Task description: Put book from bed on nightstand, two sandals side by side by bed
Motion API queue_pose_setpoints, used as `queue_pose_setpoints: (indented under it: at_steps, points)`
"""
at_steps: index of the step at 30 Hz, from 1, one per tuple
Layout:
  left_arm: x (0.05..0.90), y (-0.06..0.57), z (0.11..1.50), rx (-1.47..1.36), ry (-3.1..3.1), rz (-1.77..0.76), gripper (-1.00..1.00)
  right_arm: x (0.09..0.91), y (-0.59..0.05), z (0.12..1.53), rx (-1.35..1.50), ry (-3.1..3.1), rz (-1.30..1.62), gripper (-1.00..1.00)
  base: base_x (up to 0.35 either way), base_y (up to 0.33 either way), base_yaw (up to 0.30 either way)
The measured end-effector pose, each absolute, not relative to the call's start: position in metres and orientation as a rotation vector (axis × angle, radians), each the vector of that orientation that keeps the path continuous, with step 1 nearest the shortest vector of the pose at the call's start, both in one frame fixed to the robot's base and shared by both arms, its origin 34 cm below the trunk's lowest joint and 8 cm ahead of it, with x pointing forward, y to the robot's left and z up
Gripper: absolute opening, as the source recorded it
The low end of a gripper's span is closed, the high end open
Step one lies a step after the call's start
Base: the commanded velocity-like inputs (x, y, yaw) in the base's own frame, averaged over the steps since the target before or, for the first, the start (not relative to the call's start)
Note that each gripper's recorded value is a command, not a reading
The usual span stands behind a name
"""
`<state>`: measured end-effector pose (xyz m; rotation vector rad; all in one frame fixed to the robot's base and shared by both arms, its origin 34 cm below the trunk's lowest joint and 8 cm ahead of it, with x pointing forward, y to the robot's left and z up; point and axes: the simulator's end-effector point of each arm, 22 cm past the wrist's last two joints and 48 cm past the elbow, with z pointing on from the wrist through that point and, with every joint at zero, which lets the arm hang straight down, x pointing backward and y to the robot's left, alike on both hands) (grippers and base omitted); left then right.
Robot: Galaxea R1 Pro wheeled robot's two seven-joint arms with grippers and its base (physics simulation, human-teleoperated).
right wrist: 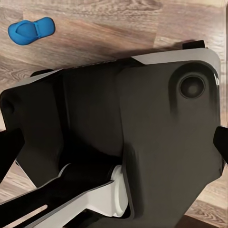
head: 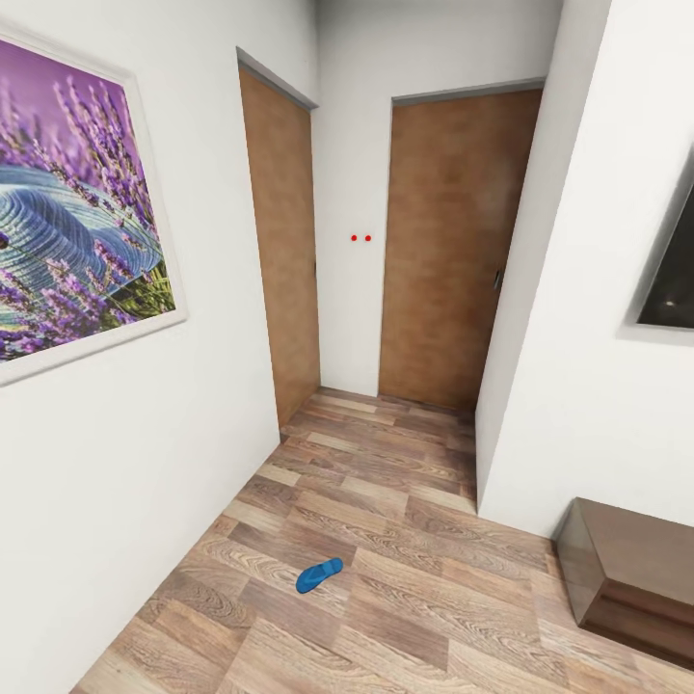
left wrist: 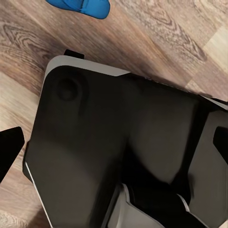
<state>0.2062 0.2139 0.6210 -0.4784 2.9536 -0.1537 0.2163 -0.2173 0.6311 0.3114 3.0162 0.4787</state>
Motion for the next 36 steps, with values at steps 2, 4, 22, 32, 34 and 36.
queue_pose_setpoints:
  at_steps: [2,4,22,32,34,36]
  points:
    - [0.206,0.215,0.621,-0.490,2.951,-0.152,1.00,0.220,-0.219,0.631,0.306,3.007,0.473,1.00,0.000,0.000,0.000]
    - [0.207,0.216,0.621,-0.502,2.949,-0.151,1.00,0.224,-0.220,0.632,0.302,2.996,0.467,1.00,0.000,0.000,0.000]
    - [0.259,0.263,0.630,-0.559,2.825,-0.118,1.00,0.265,-0.223,0.638,0.228,2.828,0.425,1.00,0.000,0.000,0.000]
    - [0.291,0.303,0.640,-0.626,2.765,-0.096,1.00,0.322,-0.250,0.651,0.216,2.721,0.345,1.00,0.000,0.000,0.000]
    - [0.299,0.308,0.642,-0.631,2.781,-0.106,1.00,0.336,-0.253,0.656,0.239,2.692,0.335,1.00,0.000,0.000,0.000]
    - [0.310,0.307,0.644,-0.637,2.805,-0.132,1.00,0.348,-0.252,0.660,0.274,2.666,0.339,1.00,0.000,0.000,0.000]
